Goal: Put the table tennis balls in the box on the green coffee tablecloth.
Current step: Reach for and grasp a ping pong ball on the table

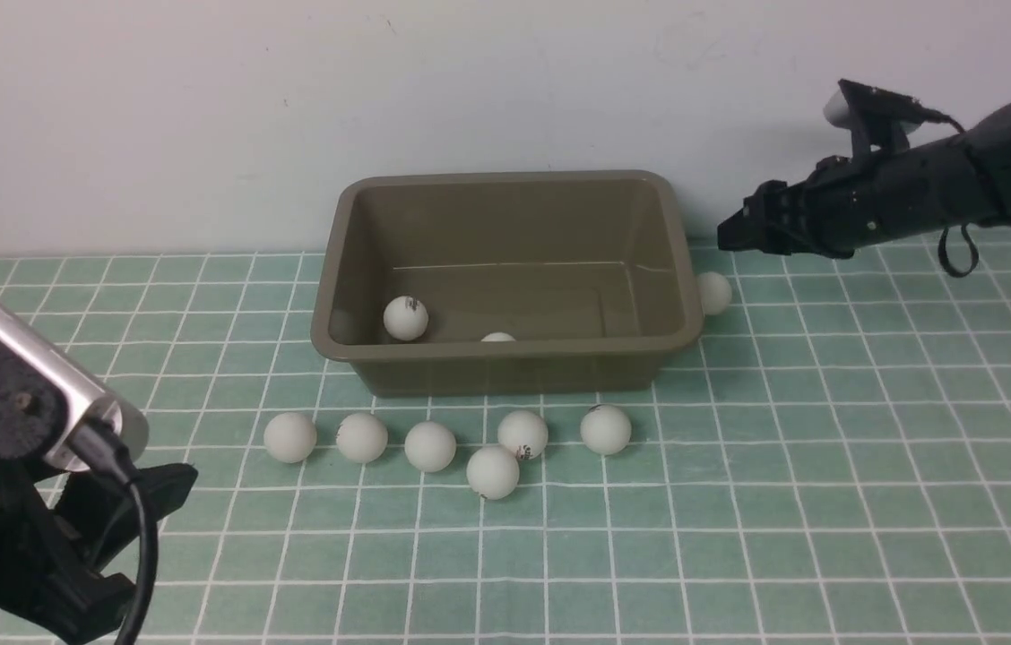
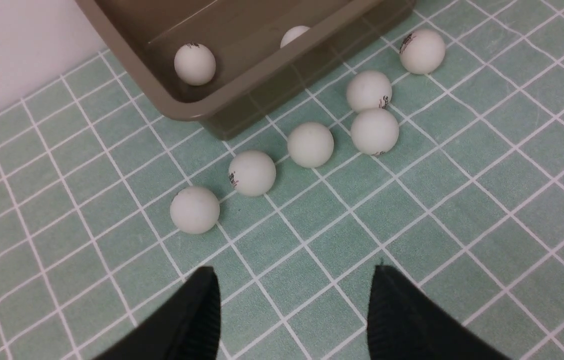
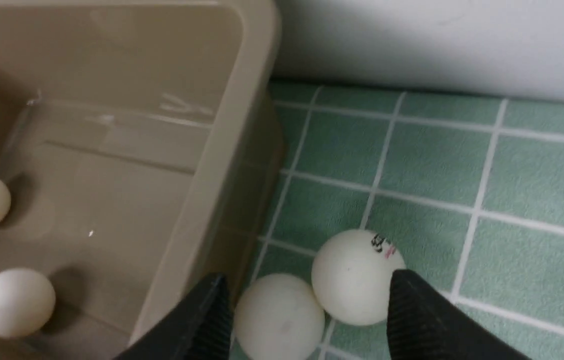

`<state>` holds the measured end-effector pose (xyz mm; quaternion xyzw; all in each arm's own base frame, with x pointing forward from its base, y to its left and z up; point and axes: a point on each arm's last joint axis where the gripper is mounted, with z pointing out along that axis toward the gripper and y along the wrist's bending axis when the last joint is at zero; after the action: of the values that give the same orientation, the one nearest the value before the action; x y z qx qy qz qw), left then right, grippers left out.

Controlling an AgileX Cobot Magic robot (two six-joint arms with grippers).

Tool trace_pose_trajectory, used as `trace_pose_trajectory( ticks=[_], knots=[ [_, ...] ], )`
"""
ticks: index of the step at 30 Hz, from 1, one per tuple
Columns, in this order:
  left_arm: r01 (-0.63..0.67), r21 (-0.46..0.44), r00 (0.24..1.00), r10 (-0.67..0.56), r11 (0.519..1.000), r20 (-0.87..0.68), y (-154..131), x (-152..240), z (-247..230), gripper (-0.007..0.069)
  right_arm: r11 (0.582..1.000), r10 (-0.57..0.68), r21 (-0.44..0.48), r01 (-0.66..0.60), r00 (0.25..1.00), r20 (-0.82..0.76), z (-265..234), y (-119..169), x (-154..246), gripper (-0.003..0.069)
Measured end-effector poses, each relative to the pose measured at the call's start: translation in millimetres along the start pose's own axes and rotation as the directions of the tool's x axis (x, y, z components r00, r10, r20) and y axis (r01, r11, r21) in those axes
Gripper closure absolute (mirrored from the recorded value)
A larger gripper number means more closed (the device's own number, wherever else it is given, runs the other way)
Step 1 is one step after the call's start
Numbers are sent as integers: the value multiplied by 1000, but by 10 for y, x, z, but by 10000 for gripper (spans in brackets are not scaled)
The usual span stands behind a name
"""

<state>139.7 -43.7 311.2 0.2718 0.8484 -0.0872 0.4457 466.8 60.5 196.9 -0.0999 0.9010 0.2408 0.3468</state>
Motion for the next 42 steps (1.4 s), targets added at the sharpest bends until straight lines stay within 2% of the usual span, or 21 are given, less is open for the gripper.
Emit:
trace_pose_trajectory(
  ticks=[8,12,17,28,42],
  knots=[
    [13,18,1000,-12,1000,-19,-16,17,0,263,992,-70,91,82,989,-130,-209,43,-280,269],
    [18,18,1000,-18,1000,-20,-16,17,0,263,987,-108,106,123,985,-136,-223,160,-389,269],
    [18,18,1000,-18,1000,-20,-16,17,0,263,989,-97,98,112,983,-153,-59,169,-348,269],
    [18,28,999,-18,999,-31,-25,28,0,263,994,-46,91,65,979,-199,428,-27,-166,269],
    [22,28,999,-21,999,-31,-25,28,0,263,995,-28,88,49,974,-226,649,-90,-27,269]
  ],
)
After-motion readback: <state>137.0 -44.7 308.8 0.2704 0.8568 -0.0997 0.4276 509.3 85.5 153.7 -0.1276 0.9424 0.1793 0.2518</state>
